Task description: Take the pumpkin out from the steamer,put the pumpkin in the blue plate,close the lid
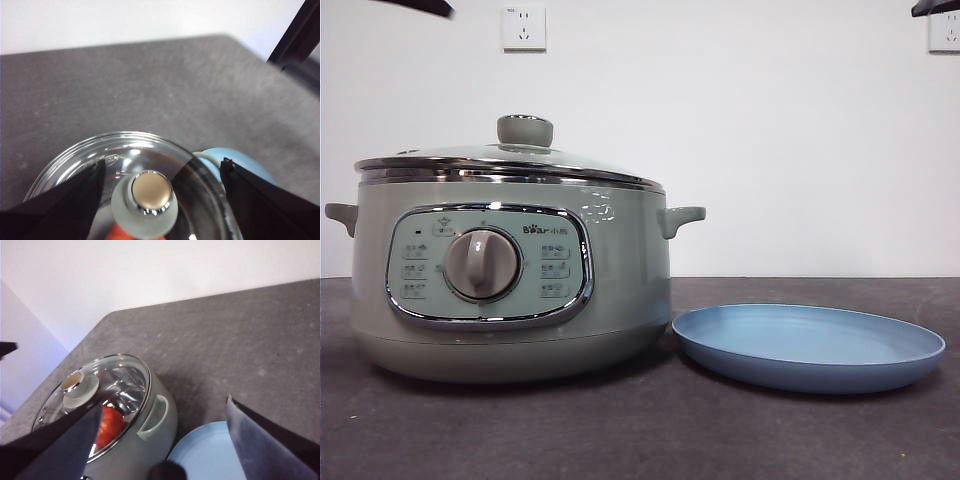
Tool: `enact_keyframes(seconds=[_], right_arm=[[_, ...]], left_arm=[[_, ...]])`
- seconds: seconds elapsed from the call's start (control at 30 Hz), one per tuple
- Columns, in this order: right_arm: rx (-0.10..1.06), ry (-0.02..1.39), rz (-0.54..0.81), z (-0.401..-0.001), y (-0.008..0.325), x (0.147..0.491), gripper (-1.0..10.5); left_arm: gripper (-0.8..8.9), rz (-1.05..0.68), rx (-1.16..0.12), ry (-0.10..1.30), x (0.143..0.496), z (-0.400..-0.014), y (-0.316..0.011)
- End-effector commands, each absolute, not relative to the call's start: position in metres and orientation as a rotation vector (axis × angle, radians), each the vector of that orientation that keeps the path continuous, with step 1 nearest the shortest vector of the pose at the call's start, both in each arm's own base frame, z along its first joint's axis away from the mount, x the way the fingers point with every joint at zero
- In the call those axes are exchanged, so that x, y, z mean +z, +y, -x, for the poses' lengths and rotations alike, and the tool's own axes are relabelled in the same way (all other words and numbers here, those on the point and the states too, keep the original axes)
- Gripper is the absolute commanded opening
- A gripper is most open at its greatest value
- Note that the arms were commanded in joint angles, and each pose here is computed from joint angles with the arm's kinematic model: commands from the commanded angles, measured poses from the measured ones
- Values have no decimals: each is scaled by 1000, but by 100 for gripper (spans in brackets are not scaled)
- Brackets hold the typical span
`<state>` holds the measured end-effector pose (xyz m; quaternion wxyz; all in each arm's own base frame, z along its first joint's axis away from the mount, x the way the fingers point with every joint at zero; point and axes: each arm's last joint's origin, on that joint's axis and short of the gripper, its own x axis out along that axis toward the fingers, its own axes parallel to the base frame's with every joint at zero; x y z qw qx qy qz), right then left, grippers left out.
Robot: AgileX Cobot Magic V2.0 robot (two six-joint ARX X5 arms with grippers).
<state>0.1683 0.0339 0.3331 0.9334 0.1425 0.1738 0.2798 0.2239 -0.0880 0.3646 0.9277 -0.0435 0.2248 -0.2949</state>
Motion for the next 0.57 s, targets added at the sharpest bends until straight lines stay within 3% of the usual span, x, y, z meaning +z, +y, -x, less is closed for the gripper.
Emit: enact_keyframes(seconds=[0.03, 0.37, 0.57], right_arm=[[575, 361, -298, -168, 34, 333, 410], [571, 384, -301, -168, 34, 331, 410], [570, 388, -302, -167, 34, 331, 410]], left_arm=[[385, -4, -594, 487, 355, -236, -104], [383, -111, -565, 664, 308, -268, -137], [373, -127, -567, 703, 300, -270, -140]])
